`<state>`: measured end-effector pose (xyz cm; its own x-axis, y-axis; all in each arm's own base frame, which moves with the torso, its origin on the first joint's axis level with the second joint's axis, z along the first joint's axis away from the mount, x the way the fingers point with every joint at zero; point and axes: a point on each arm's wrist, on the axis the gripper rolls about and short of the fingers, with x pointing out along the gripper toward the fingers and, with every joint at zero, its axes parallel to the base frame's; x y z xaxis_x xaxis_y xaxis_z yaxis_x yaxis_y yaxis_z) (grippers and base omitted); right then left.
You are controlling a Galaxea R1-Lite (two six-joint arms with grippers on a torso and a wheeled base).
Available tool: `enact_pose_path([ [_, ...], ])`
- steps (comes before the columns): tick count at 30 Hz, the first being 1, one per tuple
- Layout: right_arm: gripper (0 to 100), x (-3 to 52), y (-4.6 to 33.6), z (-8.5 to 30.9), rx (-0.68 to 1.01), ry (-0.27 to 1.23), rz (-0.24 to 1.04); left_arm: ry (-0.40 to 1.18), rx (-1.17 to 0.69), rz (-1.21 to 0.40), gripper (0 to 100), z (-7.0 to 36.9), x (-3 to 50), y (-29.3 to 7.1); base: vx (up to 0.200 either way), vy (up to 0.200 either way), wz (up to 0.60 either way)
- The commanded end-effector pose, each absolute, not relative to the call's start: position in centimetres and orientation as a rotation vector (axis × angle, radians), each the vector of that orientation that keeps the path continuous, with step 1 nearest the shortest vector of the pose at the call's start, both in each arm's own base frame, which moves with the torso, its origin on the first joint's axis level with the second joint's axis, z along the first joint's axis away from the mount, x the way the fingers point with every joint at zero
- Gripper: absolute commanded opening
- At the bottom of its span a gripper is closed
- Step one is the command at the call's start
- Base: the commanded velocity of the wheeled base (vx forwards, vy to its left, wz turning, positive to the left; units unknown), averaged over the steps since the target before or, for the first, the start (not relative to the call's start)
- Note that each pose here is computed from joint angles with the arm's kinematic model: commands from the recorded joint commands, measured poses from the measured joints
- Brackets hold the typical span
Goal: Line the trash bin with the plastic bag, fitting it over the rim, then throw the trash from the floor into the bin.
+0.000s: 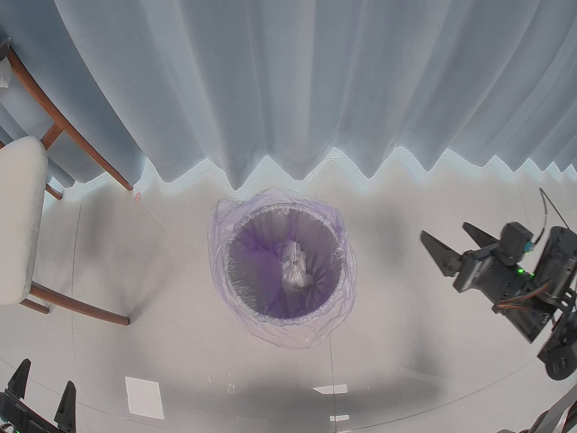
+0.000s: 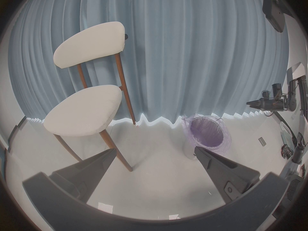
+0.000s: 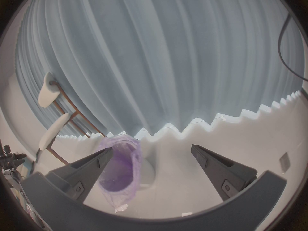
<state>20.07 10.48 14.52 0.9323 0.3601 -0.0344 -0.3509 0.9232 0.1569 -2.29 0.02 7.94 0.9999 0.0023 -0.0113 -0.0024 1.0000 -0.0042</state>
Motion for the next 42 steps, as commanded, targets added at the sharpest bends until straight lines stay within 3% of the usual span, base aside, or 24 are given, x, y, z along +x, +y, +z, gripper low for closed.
enact_pose_path([
  [1, 100, 2.6, 0.1, 11.7, 0.053, 0.079, 0.02, 0.011, -0.005, 0.003, 100, 7.5, -2.3, 0.0, 0.0, 0.0, 0.0],
  [5, 100, -1.7, -0.4, 8.2, 0.017, 0.093, -0.04, 0.009, -0.005, 0.003, 100, 7.5, -2.3, 0.0, 0.0, 0.0, 0.0],
  [12, 100, -1.5, -0.5, 8.4, 0.056, 0.029, -0.091, 0.009, -0.005, 0.003, 100, 7.5, -2.3, 0.0, 0.0, 0.0, 0.0],
  [17, 100, -1.5, -0.2, 8.3, -0.092, 0.039, 0.052, 0.009, -0.005, 0.003, 100, 7.5, -2.3, 0.0, 0.0, 0.0, 0.0],
  [20, 100, -1.7, -0.1, 8.3, -0.063, 0.067, 0.106, 0.009, -0.005, 0.003, 100, 7.5, -2.3, 0.0, 0.0, 0.0, 0.0],
  [29, 100, -1.9, -0.1, 8.4, 0.049, 0.014, -0.12, 0.009, -0.005, 0.003, 100, 7.5, -2.3, 0.0, 0.0, 0.0, 0.0],
  [33, 100, -2.3, -0.2, 8.2, 0.033, -0.027, -0.076, 0.009, -0.005, 0.003, 100, 7.5, -2.3, 0.0, 0.0, 0.0, 0.0],
  [39, 100, -2.4, 0.0, 8.1, -0.123, -0.032, 0.001, 0.009, -0.005, 0.003, 100, 7.5, -2.3, 0.0, 0.0, 0.0, 0.0],
  [42, 100, -2.5, -0.1, 8.2, -0.055, -0.008, -0.028, 0.009, -0.005, 0.003, 100, 7.5, -2.3, 0.0, 0.0, 0.0, 0.0],
])
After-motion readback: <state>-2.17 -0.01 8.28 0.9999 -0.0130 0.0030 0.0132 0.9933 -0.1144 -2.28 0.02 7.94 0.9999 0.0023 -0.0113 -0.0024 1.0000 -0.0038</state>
